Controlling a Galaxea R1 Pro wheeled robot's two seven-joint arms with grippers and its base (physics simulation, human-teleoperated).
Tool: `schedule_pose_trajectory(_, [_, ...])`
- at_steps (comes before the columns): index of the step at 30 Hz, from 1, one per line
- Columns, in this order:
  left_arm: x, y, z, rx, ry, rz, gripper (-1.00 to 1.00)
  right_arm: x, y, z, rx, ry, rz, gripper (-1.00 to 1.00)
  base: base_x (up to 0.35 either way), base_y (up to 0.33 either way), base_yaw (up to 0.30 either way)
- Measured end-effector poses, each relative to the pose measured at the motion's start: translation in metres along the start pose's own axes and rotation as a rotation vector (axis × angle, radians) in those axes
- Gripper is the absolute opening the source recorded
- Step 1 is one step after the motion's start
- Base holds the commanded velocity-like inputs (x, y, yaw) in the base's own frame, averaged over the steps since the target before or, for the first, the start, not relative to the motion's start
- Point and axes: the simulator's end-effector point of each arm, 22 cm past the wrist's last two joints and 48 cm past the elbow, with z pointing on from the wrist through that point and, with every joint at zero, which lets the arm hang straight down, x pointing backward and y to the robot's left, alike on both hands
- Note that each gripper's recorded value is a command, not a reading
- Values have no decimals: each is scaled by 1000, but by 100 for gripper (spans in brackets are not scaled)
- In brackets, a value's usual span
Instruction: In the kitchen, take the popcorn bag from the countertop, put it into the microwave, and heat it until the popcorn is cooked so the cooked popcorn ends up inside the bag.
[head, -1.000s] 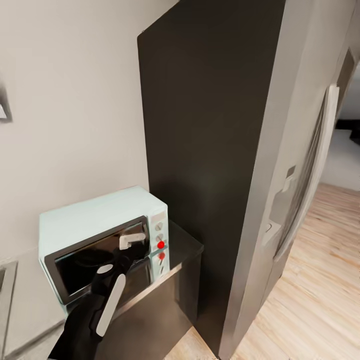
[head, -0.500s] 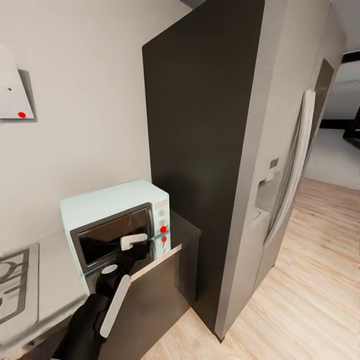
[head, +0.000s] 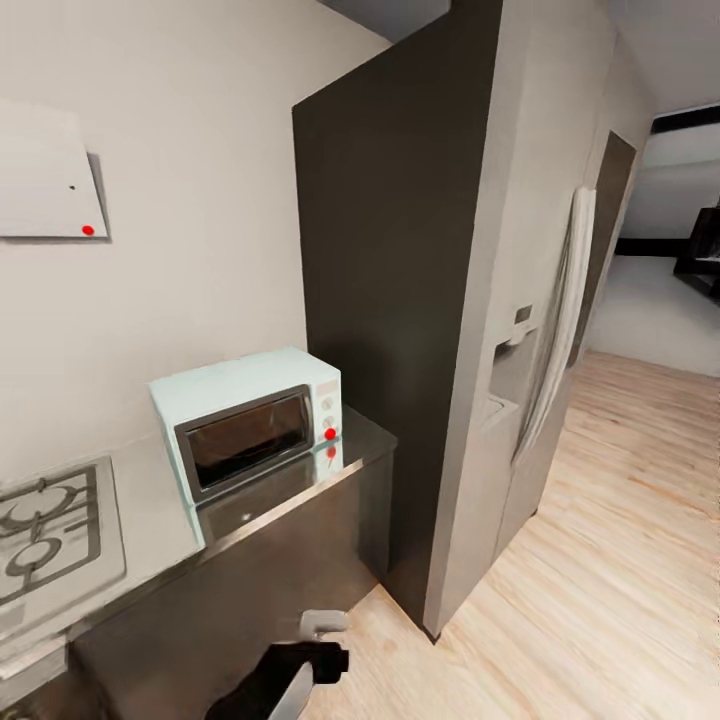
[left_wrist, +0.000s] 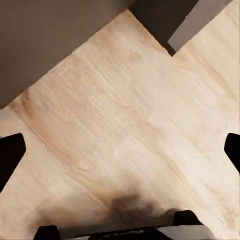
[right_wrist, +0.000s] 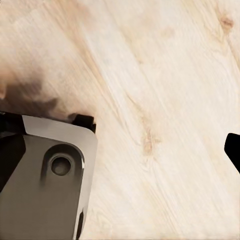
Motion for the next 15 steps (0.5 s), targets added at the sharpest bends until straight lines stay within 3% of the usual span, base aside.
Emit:
schedule_pose_trajectory(3, [98,40,23,-84,144,-116,100,0,0,0,-1,0,-2,100,-346,0,0])
schedule_pose_trajectory(7, [216,86,16,-191,318,-202,100,0,2,0,-2,0,-5,100,-277,0,0])
schedule_pose_trajectory(10, [238,87,13,-157,342,-228,100,0,2,0,-2,-1,-3,100,-27,0,0])
schedule_pose_trajectory(13, [294,106,-3,-188,408,-233,100,0,2,0,-2,-1,-4,100,-3,0,0])
schedule_pose_trajectory(15, [322,115,-12,-212,388,-239,100,0,1,0,-1,0,-3,100,0,0,0])
